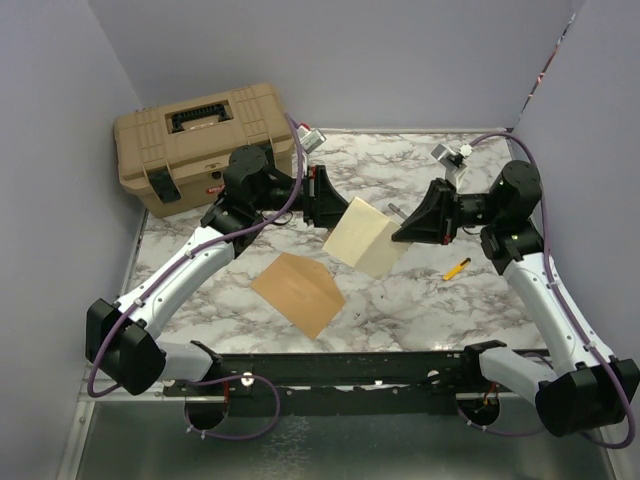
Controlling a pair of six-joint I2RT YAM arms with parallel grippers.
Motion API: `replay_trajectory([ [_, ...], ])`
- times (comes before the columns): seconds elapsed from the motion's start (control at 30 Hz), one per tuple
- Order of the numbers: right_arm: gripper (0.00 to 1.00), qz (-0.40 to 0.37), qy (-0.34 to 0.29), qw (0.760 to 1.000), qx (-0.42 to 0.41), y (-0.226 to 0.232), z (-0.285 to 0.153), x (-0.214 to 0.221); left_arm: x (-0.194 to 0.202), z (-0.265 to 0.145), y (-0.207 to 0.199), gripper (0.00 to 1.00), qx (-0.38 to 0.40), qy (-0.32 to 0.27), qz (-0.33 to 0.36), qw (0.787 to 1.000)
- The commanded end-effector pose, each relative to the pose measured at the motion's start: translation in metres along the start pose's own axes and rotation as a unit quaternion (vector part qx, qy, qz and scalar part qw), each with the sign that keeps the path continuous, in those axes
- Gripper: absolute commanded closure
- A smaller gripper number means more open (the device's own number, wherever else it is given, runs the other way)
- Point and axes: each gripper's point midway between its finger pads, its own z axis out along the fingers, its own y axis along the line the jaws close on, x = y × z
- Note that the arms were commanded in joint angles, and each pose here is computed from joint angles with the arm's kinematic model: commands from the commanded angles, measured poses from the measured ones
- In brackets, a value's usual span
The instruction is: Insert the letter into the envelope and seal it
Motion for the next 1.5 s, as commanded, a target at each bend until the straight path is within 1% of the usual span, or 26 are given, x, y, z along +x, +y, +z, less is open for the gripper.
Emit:
replay_trajectory([
  [0.0,1.00,-0.009,-0.019,0.999,0.044,-0.013,0.001,-0.008,0.008,-0.008,0.025,0.56,-0.055,0.014,0.015,0.998],
  [0.07,1.00,0.000,-0.027,0.997,0.073,-0.026,0.001,-0.007,0.007,-0.024,0.058,0.40,-0.137,0.006,0.013,0.990],
  [0.13,1.00,0.019,-0.038,0.991,0.123,-0.046,-0.002,-0.006,-0.004,-0.055,0.101,0.28,-0.252,-0.024,0.001,0.967],
  [0.17,1.00,0.027,-0.040,0.989,0.143,-0.054,-0.003,-0.005,-0.008,-0.075,0.124,0.24,-0.322,-0.043,-0.010,0.946],
  [0.2,1.00,0.035,-0.044,0.984,0.169,-0.065,-0.005,-0.004,-0.011,-0.098,0.145,0.21,-0.390,-0.060,-0.025,0.918],
  [0.27,1.00,0.056,-0.052,0.972,0.224,-0.086,-0.012,0.000,-0.011,-0.145,0.179,0.20,-0.529,-0.090,-0.048,0.842],
  [0.3,1.00,0.064,-0.054,0.965,0.248,-0.096,-0.016,0.001,-0.009,-0.164,0.190,0.20,-0.580,-0.096,-0.053,0.807],
  [0.33,1.00,0.070,-0.052,0.962,0.260,-0.102,-0.017,0.004,-0.007,-0.174,0.194,0.20,-0.605,-0.093,-0.055,0.789],
  [0.37,0.99,0.075,-0.050,0.960,0.267,-0.106,-0.018,0.005,-0.007,-0.177,0.195,0.20,-0.611,-0.092,-0.054,0.785],
  [0.4,0.99,0.080,-0.047,0.959,0.267,-0.108,-0.018,0.007,-0.008,-0.173,0.192,0.20,-0.601,-0.092,-0.052,0.792],
  [0.43,1.00,0.083,-0.043,0.961,0.259,-0.107,-0.016,0.007,-0.012,-0.163,0.187,0.20,-0.578,-0.093,-0.043,0.810],
  [0.5,1.00,0.084,-0.037,0.971,0.222,-0.099,-0.010,0.007,-0.020,-0.129,0.164,0.20,-0.499,-0.091,-0.013,0.862],
  [0.57,0.99,0.084,-0.036,0.980,0.178,-0.087,-0.004,0.004,-0.023,-0.091,0.134,0.20,-0.415,-0.087,0.031,0.905],
  [0.63,1.00,0.081,-0.037,0.986,0.140,-0.075,0.000,0.000,-0.022,-0.061,0.104,0.20,-0.347,-0.082,0.069,0.932],
  [0.67,1.00,0.079,-0.039,0.988,0.129,-0.070,0.001,-0.002,-0.022,-0.051,0.092,0.19,-0.321,-0.083,0.084,0.940],
  [0.77,1.00,0.064,-0.040,0.993,0.096,-0.054,0.004,-0.009,-0.017,-0.030,0.072,0.18,-0.266,-0.086,0.103,0.954],
  [0.87,0.99,0.049,-0.037,0.996,0.062,-0.034,0.005,-0.015,-0.012,-0.019,0.065,0.17,-0.240,-0.085,0.112,0.961],
  [0.93,0.99,0.043,-0.038,0.997,0.056,-0.027,0.005,-0.019,-0.011,-0.011,0.056,0.16,-0.220,-0.082,0.123,0.964],
  [1.03,1.00,0.039,-0.039,0.997,0.049,-0.021,0.006,-0.024,0.002,0.004,0.043,0.16,-0.170,-0.056,0.136,0.975],
  [1.17,1.00,0.022,-0.029,0.999,0.022,-0.004,0.008,-0.026,0.021,0.012,0.042,0.20,-0.137,-0.018,0.126,0.982],
  [1.2,1.00,0.019,-0.029,0.999,0.019,-0.001,0.009,-0.026,0.024,0.013,0.041,0.22,-0.130,-0.012,0.124,0.984],
  [1.3,0.99,0.018,-0.029,0.999,0.020,0.000,0.010,-0.027,0.028,0.019,0.033,0.32,-0.105,0.004,0.124,0.987],
  [1.47,1.00,0.033,-0.031,0.998,0.030,-0.010,0.012,-0.026,0.035,0.021,0.029,0.56,-0.086,0.020,0.124,0.988],
])
